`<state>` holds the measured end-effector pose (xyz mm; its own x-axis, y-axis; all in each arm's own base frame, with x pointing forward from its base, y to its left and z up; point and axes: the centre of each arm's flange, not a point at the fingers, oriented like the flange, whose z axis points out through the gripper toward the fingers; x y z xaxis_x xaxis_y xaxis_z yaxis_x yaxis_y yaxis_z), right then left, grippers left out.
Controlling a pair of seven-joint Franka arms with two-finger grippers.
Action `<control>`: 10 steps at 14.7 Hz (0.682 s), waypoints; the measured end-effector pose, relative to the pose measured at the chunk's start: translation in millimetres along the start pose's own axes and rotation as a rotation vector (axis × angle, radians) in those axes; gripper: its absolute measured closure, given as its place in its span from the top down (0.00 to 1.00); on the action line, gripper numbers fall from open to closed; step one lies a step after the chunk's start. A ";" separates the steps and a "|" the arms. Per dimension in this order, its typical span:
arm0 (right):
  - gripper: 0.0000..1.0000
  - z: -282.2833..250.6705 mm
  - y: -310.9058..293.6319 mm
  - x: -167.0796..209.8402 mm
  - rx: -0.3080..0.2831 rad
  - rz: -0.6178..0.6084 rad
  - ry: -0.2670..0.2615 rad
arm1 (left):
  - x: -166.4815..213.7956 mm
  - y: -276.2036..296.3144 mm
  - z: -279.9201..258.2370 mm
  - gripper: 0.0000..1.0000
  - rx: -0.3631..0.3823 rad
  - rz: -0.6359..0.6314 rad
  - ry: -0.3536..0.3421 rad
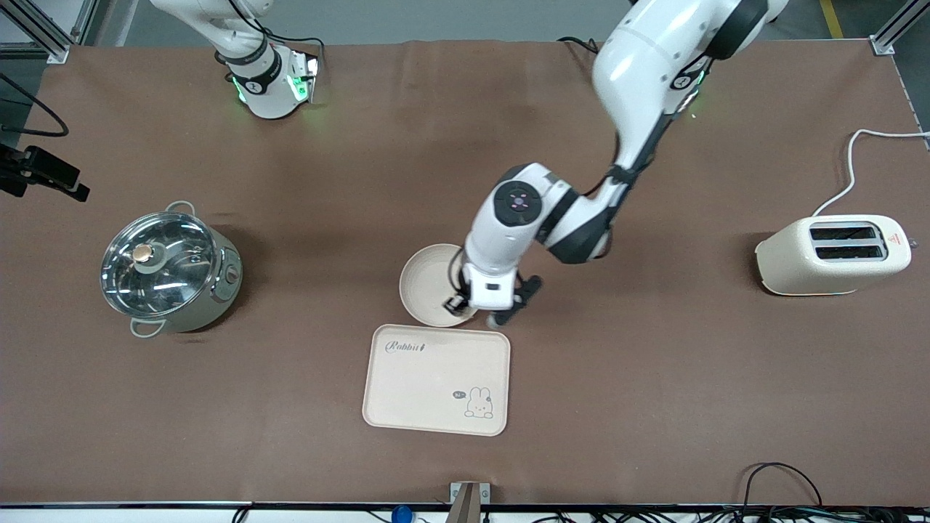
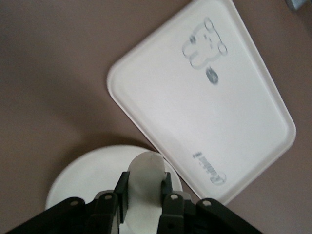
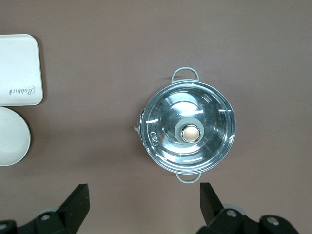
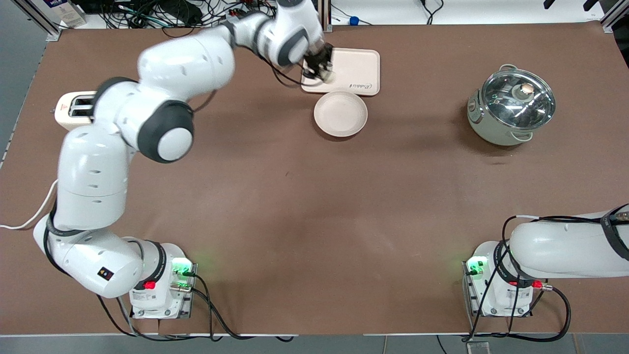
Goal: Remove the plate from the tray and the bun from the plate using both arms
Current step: 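Carry the bun with the left gripper toward the toaster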
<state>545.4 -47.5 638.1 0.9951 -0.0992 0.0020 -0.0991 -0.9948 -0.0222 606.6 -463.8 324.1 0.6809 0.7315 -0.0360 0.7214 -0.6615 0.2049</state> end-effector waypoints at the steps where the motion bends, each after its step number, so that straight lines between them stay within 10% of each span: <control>1: 1.00 0.0 -1.2 0.0 0.000 -0.002 0.000 | 29.3 -9.6 -14.3 0.31 0.070 -0.008 0.032; 5: 1.00 -0.1 -2.8 0.1 0.000 -0.005 0.002 | 145.6 -70.6 -23.8 0.33 0.311 0.038 0.082; 10: 1.00 0.0 -3.2 0.0 0.000 -0.006 0.000 | 259.5 -158.9 24.8 0.33 0.385 0.025 0.022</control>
<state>545.7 -44.2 638.2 0.9956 -0.0933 0.0024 -0.0932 -0.9954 -0.0222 671.8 -173.0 258.0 0.6989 0.7151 -0.0138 0.7021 -0.6897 -0.1771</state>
